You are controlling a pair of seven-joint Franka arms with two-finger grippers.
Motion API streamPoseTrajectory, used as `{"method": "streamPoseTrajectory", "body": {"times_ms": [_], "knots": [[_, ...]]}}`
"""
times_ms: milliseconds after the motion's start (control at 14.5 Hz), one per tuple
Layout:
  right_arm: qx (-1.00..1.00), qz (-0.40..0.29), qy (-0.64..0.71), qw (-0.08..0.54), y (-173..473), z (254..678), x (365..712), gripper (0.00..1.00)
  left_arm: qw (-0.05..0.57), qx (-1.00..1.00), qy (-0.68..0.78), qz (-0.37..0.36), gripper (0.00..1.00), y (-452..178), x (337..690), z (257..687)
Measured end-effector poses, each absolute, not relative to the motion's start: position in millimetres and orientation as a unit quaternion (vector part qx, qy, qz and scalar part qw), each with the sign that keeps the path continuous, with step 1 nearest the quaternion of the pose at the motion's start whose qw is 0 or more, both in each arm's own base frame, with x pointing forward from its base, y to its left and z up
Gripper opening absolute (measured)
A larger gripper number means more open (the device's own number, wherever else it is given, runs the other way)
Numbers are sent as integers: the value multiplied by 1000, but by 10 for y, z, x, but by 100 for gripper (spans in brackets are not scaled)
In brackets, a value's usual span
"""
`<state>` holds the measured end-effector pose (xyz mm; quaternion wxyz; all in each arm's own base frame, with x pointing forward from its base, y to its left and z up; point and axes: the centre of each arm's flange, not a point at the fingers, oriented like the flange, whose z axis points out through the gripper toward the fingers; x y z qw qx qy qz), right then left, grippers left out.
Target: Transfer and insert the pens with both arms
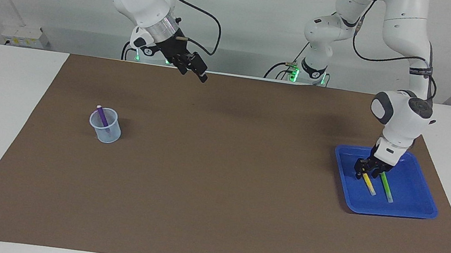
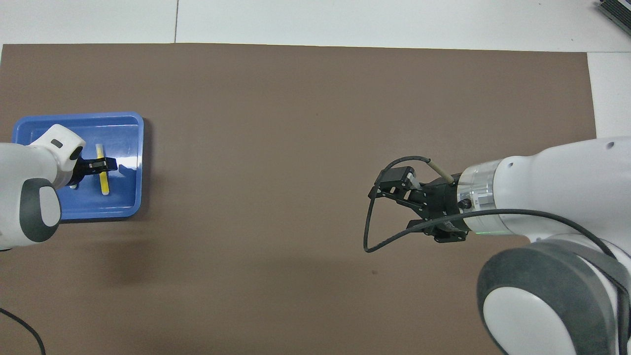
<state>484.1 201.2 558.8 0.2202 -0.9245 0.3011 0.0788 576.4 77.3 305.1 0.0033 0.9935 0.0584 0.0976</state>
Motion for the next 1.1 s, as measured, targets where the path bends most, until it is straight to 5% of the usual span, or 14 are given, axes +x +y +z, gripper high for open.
{"method": "streamPoseTrajectory", "body": {"times_ms": [895,964,1102], "knots": [[-924,79,302,220,2008,5584,4841,100,6,994,54,94,60,805,5859,2972],[-924,79,302,220,2007,5583,4841,100,6,994,54,94,51,803,5862,2976],[-924,79,302,220,2007,5582,4841,100,6,994,54,94,50,802,5863,2977]]}}
